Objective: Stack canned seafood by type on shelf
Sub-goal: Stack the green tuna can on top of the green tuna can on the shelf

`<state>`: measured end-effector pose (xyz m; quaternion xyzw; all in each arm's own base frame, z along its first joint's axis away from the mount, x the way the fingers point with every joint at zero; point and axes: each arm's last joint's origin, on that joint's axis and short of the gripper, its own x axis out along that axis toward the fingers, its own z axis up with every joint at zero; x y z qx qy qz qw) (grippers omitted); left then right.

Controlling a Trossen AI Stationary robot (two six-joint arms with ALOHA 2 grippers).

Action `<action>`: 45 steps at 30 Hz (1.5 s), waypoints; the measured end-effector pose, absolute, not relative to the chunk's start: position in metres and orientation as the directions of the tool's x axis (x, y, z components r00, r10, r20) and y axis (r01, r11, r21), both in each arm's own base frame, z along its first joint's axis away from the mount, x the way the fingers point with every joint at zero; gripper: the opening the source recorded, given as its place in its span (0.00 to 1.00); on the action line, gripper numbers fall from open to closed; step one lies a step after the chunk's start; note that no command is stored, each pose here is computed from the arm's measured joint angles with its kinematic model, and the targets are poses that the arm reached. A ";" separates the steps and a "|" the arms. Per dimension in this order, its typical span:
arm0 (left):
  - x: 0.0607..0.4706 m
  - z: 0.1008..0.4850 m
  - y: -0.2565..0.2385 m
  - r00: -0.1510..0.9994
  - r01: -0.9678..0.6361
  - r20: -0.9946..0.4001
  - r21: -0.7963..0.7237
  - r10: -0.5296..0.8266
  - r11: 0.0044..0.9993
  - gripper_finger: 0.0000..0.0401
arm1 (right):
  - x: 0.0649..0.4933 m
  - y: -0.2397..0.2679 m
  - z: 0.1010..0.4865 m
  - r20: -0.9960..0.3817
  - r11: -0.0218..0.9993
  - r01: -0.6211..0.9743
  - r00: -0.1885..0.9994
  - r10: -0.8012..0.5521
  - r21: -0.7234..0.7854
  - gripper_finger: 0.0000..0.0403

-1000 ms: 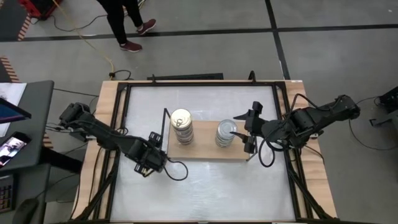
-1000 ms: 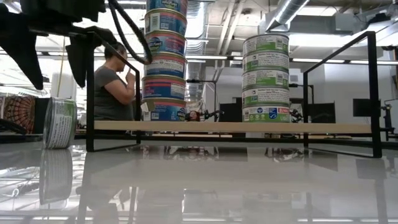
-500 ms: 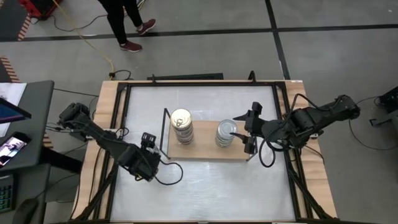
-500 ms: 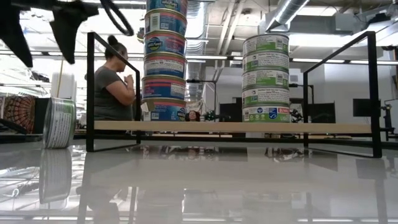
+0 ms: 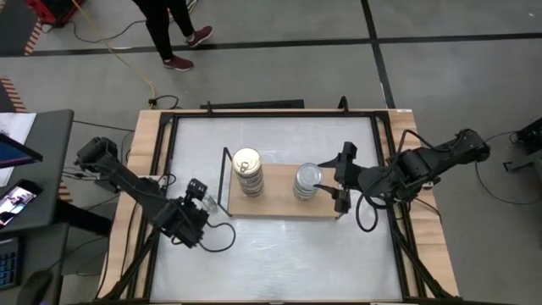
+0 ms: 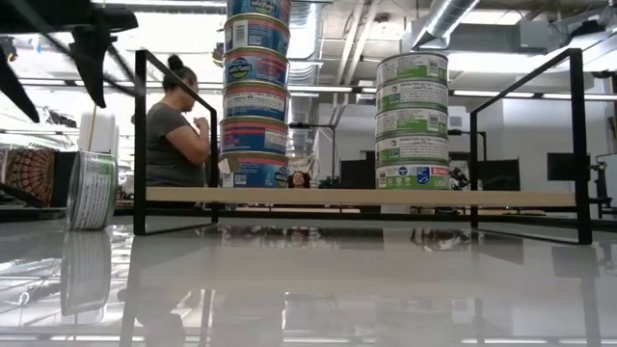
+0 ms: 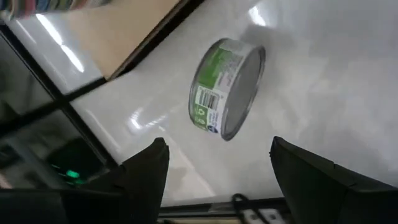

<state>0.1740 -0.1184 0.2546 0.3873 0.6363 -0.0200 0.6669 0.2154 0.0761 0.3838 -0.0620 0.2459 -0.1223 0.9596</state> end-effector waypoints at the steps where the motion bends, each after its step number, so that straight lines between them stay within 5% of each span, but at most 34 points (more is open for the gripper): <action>1: 0.172 0.252 -0.120 0.196 0.551 -0.856 0.499 0.478 0.669 0.67 | 0.215 0.076 0.384 -0.457 0.962 0.205 0.849 -0.266 -0.179 0.71; 5: 0.164 0.240 -0.121 0.204 0.634 -0.829 0.518 0.521 0.575 0.67 | 0.215 0.076 0.384 -0.457 0.962 0.205 0.849 -0.266 -0.179 0.71; 17: 0.167 0.226 -0.121 0.263 0.671 -0.813 0.541 0.520 0.507 0.67 | 0.216 0.076 0.385 -0.448 0.963 0.208 0.854 -0.265 -0.172 0.71; 33: 0.196 0.223 -0.094 0.196 0.630 -0.882 0.448 0.428 0.634 0.67 | 0.216 0.076 0.385 -0.448 0.963 0.207 0.854 -0.264 -0.173 0.71; 45: 0.193 0.202 -0.085 0.153 0.680 -0.899 0.398 0.411 0.616 0.67 | 0.227 0.081 0.375 -0.477 0.958 0.192 0.835 -0.272 -0.211 0.71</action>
